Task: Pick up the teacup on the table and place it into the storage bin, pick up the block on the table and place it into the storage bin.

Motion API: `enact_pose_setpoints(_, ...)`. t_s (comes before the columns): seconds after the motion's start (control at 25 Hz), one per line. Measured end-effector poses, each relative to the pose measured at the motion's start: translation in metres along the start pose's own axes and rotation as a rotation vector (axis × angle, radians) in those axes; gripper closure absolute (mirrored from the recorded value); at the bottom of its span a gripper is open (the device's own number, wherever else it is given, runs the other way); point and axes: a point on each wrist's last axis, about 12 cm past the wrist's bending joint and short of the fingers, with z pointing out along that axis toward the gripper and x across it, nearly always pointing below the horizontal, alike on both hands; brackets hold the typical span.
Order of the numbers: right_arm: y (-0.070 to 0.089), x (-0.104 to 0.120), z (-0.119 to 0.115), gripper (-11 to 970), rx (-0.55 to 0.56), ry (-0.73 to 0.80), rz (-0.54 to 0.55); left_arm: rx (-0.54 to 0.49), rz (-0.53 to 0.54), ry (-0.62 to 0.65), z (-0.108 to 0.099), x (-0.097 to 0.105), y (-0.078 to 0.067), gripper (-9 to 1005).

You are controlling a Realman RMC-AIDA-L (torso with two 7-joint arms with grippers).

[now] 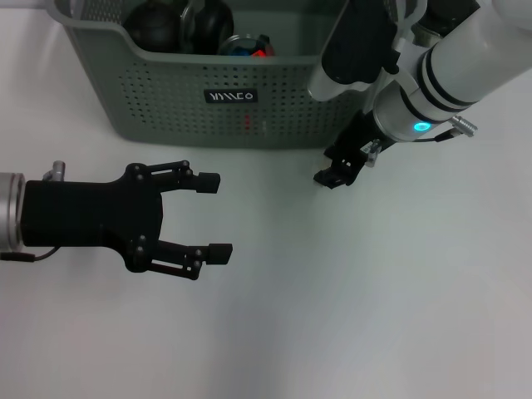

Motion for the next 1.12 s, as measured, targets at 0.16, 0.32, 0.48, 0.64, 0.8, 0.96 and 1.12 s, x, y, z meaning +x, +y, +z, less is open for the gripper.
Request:
enact_pose_setpoints(0.16, 0.000, 0.001, 0.000, 493, 0.001, 0.000, 0.005, 0.000, -0.001, 0.000, 0.000, 0.000, 0.000, 57)
enact_pose_setpoints(0.32, 0.000, 0.003, 0.001, 595, 0.001, 0.006, 0.010, 0.000, -0.001, 0.000, 0.000, 0.000, 0.000, 57)
enact_pose_setpoints(0.48, 0.000, 0.003, 0.001, 762, 0.001, 0.006, 0.015, 0.001, -0.001, 0.000, 0.000, 0.000, 0.000, 57)
enact_pose_setpoints(0.64, -0.001, 0.002, -0.001, 761, -0.008, 0.002, 0.024, 0.001, -0.002, 0.000, 0.000, 0.000, 0.000, 57)
enact_pose_setpoints(0.8, -0.002, -0.002, -0.014, 760, -0.047, -0.030, 0.036, 0.002, -0.013, 0.000, 0.000, -0.001, 0.000, 57)
enact_pose_setpoints(0.96, 0.000, -0.010, -0.048, 760, -0.139, -0.109, 0.040, -0.004, -0.020, 0.001, -0.001, -0.001, 0.000, 57)
enact_pose_setpoints(1.12, 0.005, -0.022, -0.076, 762, -0.228, -0.198, 0.031, -0.022, -0.026, -0.004, -0.005, 0.000, 0.001, 57)
